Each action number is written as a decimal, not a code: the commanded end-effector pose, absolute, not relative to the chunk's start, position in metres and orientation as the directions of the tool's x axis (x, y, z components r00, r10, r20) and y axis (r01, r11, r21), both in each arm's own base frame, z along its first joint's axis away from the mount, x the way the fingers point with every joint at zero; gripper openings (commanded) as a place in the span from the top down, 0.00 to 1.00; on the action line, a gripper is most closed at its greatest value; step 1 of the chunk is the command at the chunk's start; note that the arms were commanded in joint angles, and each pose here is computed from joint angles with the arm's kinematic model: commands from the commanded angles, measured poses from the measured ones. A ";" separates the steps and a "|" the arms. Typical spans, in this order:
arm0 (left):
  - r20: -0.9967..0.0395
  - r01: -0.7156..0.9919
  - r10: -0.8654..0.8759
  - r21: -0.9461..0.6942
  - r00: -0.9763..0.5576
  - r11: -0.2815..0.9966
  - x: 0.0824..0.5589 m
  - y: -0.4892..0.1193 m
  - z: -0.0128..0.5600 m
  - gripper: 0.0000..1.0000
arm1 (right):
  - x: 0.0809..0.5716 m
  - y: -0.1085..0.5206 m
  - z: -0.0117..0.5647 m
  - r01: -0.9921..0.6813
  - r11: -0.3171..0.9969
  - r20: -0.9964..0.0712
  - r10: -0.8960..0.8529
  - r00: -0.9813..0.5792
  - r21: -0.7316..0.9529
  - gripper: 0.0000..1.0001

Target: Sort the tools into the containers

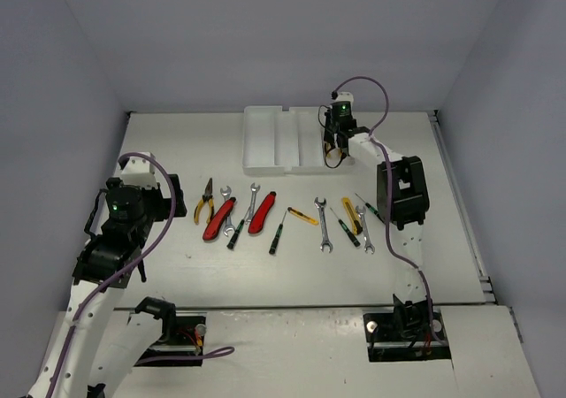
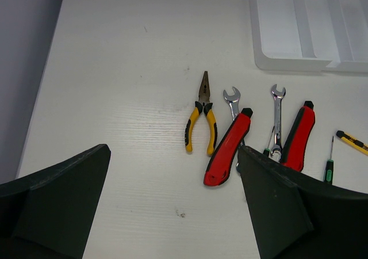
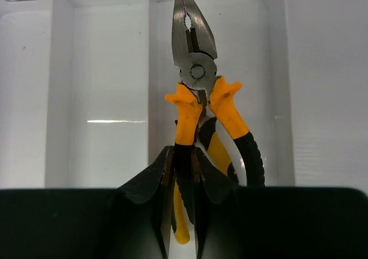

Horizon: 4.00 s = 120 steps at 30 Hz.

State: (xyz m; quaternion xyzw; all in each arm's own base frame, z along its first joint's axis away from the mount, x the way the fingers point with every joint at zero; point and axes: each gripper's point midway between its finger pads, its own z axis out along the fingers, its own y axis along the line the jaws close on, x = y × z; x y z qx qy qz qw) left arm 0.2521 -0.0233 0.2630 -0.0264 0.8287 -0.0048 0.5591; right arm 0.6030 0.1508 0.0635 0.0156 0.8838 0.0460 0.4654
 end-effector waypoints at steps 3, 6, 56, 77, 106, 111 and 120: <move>-0.950 -0.030 -0.062 -0.056 -0.305 0.998 0.261 -0.025 0.284 0.09 | 0.631 0.147 0.143 -0.009 0.991 -0.912 0.117 -0.393 0.130 0.70; -0.949 -0.030 -0.061 -0.054 -0.308 0.998 0.260 -0.025 0.283 0.09 | 0.623 0.146 0.165 -0.018 0.991 -0.922 0.116 -0.370 0.132 0.56; -0.366 0.070 0.029 -0.099 -0.930 0.993 0.369 -0.038 0.032 0.70 | 0.301 0.114 0.169 -0.174 0.930 -0.897 0.244 -0.368 0.325 0.47; -0.876 0.235 0.117 0.005 -0.467 0.972 0.364 -0.088 0.234 1.00 | 0.299 0.167 0.237 -0.390 0.823 -0.894 0.286 -0.345 0.414 0.47; -0.940 0.491 -0.174 -0.305 -0.295 0.816 0.286 -0.219 0.309 1.00 | 0.273 0.356 0.291 -0.684 0.601 -0.909 0.230 -0.349 0.414 0.48; -0.939 0.499 -0.174 -0.308 -0.297 0.810 0.284 -0.222 0.306 1.00 | 0.276 0.357 0.290 -0.678 0.612 -0.912 0.229 -0.340 0.407 0.60; -0.935 0.512 -0.188 -0.325 -0.301 0.795 0.291 -0.234 0.304 0.85 | 0.283 0.354 0.286 -0.660 0.642 -0.918 0.225 -0.326 0.391 1.00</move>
